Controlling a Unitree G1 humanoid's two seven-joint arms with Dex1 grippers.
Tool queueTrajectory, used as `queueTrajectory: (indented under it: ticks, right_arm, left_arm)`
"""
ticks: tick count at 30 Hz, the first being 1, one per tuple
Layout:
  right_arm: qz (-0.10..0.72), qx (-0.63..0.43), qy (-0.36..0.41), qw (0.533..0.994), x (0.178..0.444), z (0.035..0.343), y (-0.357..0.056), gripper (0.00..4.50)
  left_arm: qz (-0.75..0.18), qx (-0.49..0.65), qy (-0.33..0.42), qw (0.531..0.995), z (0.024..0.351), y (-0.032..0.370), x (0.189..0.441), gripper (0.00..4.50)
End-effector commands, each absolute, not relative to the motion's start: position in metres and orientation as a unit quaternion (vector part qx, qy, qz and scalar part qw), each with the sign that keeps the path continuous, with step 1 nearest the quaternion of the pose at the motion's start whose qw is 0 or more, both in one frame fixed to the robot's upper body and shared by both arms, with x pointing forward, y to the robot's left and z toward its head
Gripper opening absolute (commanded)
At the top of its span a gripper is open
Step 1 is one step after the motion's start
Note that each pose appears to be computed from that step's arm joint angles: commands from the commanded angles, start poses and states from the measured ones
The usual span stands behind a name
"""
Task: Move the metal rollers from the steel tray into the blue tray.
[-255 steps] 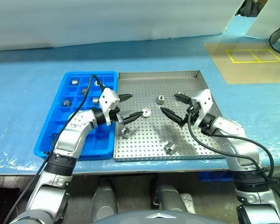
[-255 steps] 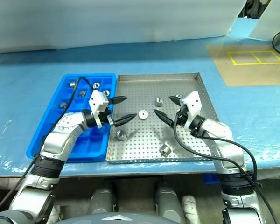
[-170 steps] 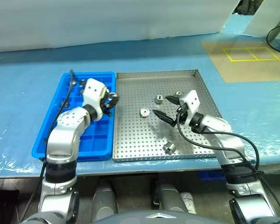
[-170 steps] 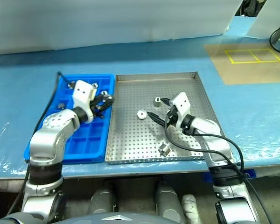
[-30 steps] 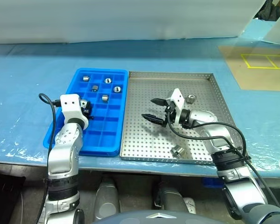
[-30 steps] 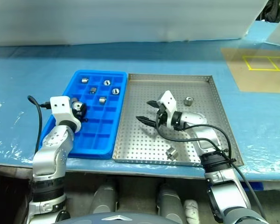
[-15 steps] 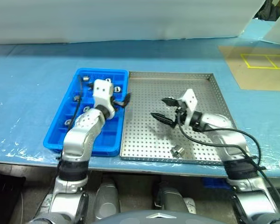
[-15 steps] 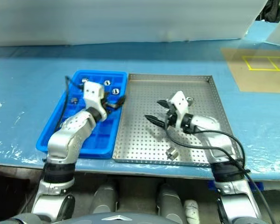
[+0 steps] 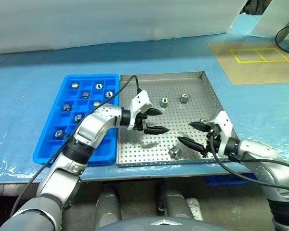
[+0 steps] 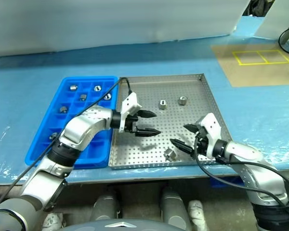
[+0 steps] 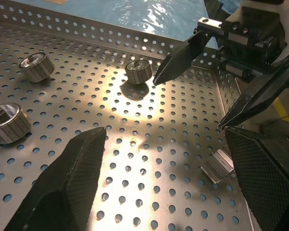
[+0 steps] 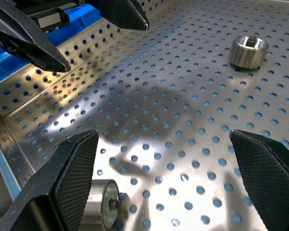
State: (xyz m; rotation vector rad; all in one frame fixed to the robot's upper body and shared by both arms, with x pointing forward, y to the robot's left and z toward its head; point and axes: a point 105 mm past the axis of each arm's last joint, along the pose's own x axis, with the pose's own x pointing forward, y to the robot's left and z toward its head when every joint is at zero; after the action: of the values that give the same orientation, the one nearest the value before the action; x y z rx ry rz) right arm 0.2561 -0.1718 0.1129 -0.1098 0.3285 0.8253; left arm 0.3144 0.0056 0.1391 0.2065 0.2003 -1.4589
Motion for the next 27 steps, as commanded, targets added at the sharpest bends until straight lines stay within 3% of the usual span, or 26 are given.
queueTrajectory:
  ticks: [1, 9, 27]
  right_arm:
    - [0.4, -0.063, 0.148, 0.902, 0.246, 0.128, -0.176, 4.5]
    - [0.402, -0.065, 0.184, 0.894, 0.226, 0.13, -0.183, 4.5]
    - [0.369, -0.063, 0.186, 0.908, 0.217, 0.135, -0.185, 4.5]
  left_arm:
    - [-0.695, 0.118, 0.068, 0.706, 0.141, -0.007, 0.311, 4.13]
    - [-0.74, 0.141, 0.065, 0.654, 0.122, -0.028, 0.297, 4.13]
    - [-0.772, 0.237, 0.065, 0.586, 0.078, -0.043, 0.285, 4.13]
